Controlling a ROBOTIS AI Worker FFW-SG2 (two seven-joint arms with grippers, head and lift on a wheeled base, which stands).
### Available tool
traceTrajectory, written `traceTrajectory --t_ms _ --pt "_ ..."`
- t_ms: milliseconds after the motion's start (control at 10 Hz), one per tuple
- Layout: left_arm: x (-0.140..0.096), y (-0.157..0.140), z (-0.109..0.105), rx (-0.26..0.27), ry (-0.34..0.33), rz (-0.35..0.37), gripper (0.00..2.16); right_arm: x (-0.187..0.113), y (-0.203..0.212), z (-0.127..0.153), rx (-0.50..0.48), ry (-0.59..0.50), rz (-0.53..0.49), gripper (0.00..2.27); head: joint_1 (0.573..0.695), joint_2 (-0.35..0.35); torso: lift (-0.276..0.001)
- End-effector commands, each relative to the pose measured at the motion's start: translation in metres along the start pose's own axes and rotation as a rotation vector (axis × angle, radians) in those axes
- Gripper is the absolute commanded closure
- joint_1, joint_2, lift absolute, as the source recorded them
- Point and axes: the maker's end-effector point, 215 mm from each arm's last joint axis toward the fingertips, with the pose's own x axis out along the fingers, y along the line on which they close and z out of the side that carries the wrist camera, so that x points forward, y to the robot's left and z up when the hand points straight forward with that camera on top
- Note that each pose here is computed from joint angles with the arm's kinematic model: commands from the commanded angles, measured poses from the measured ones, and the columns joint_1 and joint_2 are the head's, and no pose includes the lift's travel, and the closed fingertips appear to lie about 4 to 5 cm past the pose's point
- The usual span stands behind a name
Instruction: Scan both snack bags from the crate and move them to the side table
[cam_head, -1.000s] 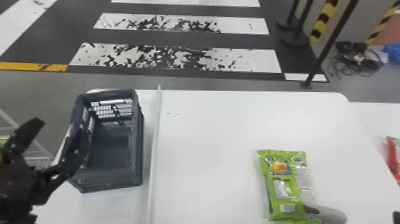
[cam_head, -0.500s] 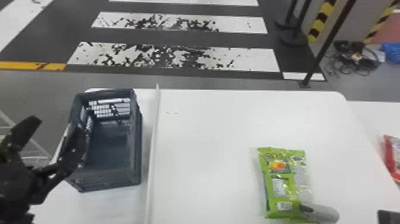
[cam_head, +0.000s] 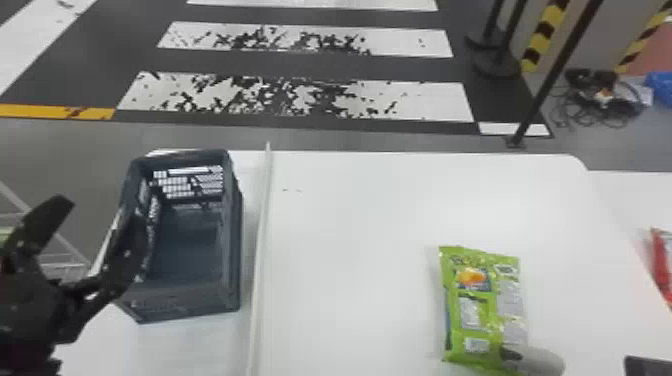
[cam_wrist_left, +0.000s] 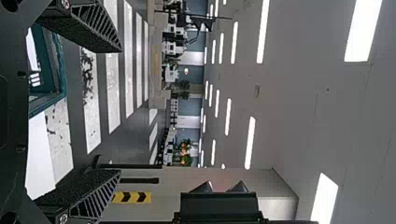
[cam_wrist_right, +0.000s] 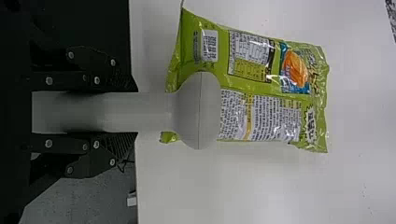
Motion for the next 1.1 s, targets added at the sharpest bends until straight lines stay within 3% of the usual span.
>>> traceTrajectory --t_ms 0,300,500,700,1000 --pt "0.000 0.001 0.000 0.001 0.001 0.002 0.07 -0.005 -0.005 0.012 -0.003 -0.028 -0.008 2.24 0.695 -0.002 -0.029" --pt "-0.001 -0.001 0.001 0.000 -0.001 -0.001 0.07 -0.019 -0.035 0.063 -0.003 -0.126 -0.060 2.24 0.695 -0.035 -0.029" --pt "-0.002 -0.002 0.004 -0.001 -0.003 -0.004 0.07 -0.016 -0.068 0.106 -0.025 -0.205 -0.109 2.24 0.695 -0.095 -0.029" --pt "-0.003 -0.007 0.010 0.001 -0.011 -0.011 0.07 0.001 -0.106 0.147 -0.021 -0.251 -0.149 2.24 0.695 -0.158 -0.029" --pt "-0.011 -0.002 0.016 0.014 -0.008 0.002 0.07 0.035 -0.148 0.169 -0.015 -0.250 -0.197 2.24 0.695 -0.232 -0.029"
